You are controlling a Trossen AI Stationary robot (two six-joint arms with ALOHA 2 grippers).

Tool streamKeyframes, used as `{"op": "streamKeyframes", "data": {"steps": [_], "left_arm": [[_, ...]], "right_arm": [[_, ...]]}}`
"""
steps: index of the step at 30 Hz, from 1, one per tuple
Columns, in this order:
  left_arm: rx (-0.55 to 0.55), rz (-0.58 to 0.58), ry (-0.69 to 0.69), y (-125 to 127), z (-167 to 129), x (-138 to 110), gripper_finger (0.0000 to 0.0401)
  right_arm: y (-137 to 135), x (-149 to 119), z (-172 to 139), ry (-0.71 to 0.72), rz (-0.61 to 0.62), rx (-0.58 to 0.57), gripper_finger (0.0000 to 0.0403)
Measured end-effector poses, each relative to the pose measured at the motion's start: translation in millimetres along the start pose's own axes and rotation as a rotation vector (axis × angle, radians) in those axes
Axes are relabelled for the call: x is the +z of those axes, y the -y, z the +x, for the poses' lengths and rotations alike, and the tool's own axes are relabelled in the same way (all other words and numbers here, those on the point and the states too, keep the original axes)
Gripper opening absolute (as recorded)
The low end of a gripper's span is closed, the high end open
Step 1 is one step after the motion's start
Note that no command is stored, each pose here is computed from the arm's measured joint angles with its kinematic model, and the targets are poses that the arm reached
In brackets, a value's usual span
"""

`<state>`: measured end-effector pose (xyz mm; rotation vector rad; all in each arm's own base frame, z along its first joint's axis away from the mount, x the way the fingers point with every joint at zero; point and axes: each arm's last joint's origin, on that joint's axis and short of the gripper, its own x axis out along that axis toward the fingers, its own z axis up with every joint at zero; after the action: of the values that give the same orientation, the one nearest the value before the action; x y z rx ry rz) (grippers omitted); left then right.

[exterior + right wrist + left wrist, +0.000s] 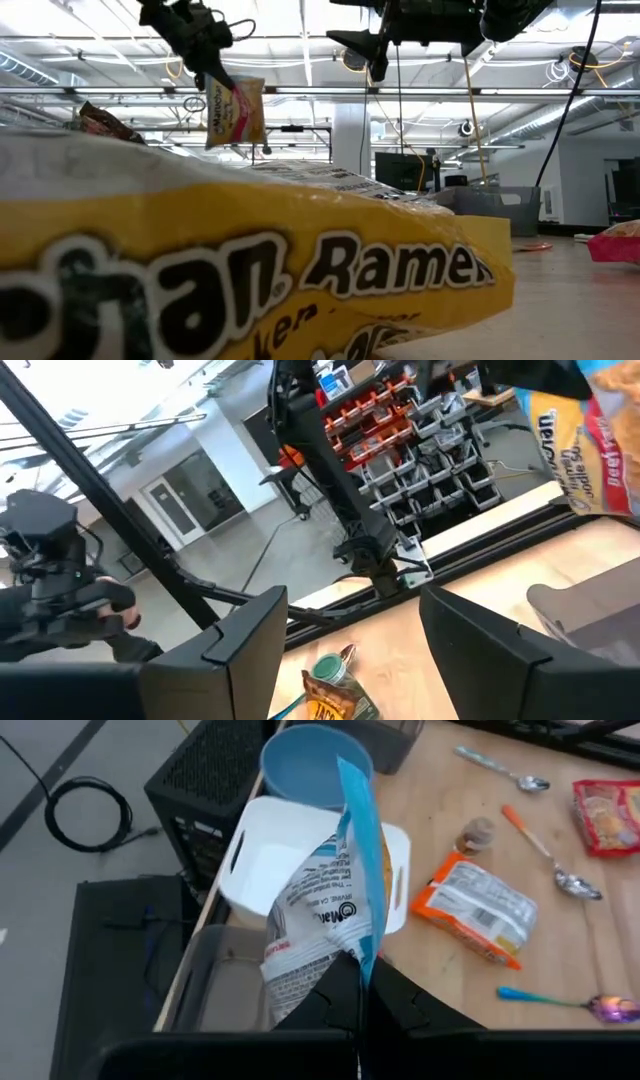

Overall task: Pick & Place Food Item
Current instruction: Put the blue noodle pack into the left black bin

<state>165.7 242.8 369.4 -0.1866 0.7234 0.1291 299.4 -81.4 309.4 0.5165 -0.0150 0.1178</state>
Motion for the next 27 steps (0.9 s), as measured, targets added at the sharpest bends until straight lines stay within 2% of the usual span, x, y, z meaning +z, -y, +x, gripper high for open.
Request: {"op": "streamKeyframes", "data": {"steps": [6,15,20,27], "left_arm": [[-0.028,-0.009,-0.046,-23,20,-10,0.0001],[-0.034,0.082,-0.142,-49,39,-27,0.0001],[-0.031,0.154,-0.181,-56,47,-31,0.0001],[-0.023,0.199,-0.169,-64,55,-32,0.0001]], "right_arm": [[4,2,-2,0.019,0.005,-0.033,0.0223],[7,1,-2,0.001,0.04,-0.049,0.022],[10,-2,-3,-0.009,0.055,-0.108,0.0219],[10,-2,-3,-0.01,0.057,-0.116,0.0219]]}}
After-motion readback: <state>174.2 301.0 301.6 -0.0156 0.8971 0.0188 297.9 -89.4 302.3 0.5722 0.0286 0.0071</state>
